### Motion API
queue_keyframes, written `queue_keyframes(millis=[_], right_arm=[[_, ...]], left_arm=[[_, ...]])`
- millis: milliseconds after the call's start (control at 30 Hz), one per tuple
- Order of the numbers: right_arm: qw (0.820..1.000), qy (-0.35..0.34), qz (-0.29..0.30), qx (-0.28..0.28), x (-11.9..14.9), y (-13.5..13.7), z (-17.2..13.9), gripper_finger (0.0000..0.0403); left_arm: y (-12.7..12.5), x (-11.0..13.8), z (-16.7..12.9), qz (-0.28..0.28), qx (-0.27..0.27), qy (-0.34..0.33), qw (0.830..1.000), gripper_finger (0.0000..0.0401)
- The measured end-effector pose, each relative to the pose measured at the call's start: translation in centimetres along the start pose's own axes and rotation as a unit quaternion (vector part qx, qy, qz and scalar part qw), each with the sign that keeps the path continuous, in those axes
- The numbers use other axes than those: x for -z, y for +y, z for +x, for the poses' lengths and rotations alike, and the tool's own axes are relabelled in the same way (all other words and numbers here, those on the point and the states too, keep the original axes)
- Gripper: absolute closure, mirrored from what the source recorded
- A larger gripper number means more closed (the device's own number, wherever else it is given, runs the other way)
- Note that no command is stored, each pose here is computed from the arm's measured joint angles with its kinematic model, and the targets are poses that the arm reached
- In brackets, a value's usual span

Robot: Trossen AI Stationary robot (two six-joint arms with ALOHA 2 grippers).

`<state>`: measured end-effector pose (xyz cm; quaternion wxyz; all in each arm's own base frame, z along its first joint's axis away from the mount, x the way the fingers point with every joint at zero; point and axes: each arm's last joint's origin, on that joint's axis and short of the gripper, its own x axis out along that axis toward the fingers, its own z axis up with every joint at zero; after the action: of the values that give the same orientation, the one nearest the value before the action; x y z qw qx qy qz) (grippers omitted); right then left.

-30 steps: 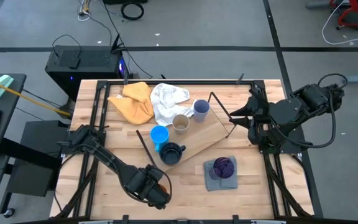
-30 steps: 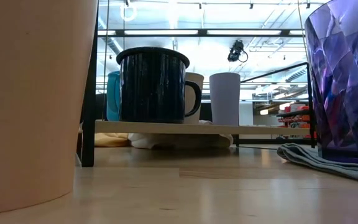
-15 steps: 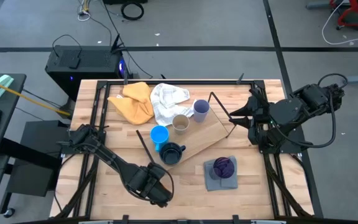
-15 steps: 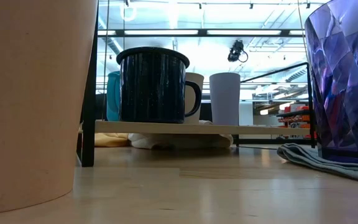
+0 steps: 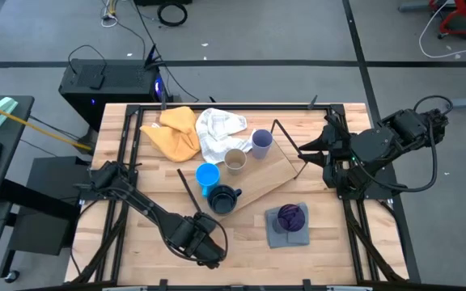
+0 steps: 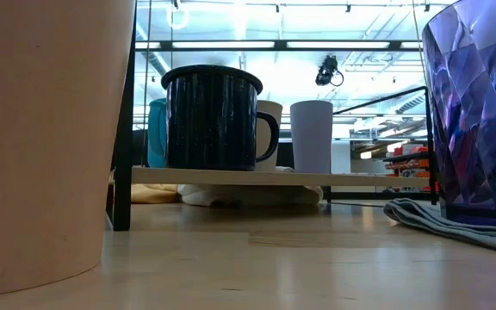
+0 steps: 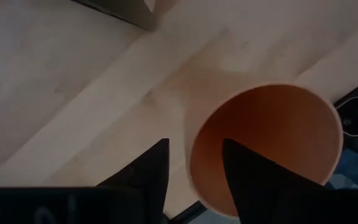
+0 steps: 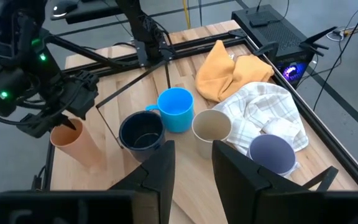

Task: Stack small to large cups/mugs on shelf
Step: Align the orange cup with the white cup on the shelf

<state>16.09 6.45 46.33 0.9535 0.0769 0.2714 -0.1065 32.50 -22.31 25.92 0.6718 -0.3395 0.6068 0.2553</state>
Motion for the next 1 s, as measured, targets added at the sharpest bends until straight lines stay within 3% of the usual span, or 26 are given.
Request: queue_keyframes(millis=[733,833,1000], right_arm=[[1.000,0.000,-0.001,0.000,-0.01,-0.01,0.01,0.0289],[1.000,0.000,-0.001,0.000,-0.01,-0.01,0.01,0.0289],[1.000,0.000,-0.001,0.000,-0.01,-0.01,0.01,0.0289]], left_arm=[[-0.04,-0.29,0.72,0.044,-0.001,-0.002,0.999,0.0280],[-0.03,-0.29,0.72,0.060,-0.002,-0.001,0.998,0.0307],[-0.01,-0.34,0.73,0.083,0.000,0.009,0.997,0.0387]])
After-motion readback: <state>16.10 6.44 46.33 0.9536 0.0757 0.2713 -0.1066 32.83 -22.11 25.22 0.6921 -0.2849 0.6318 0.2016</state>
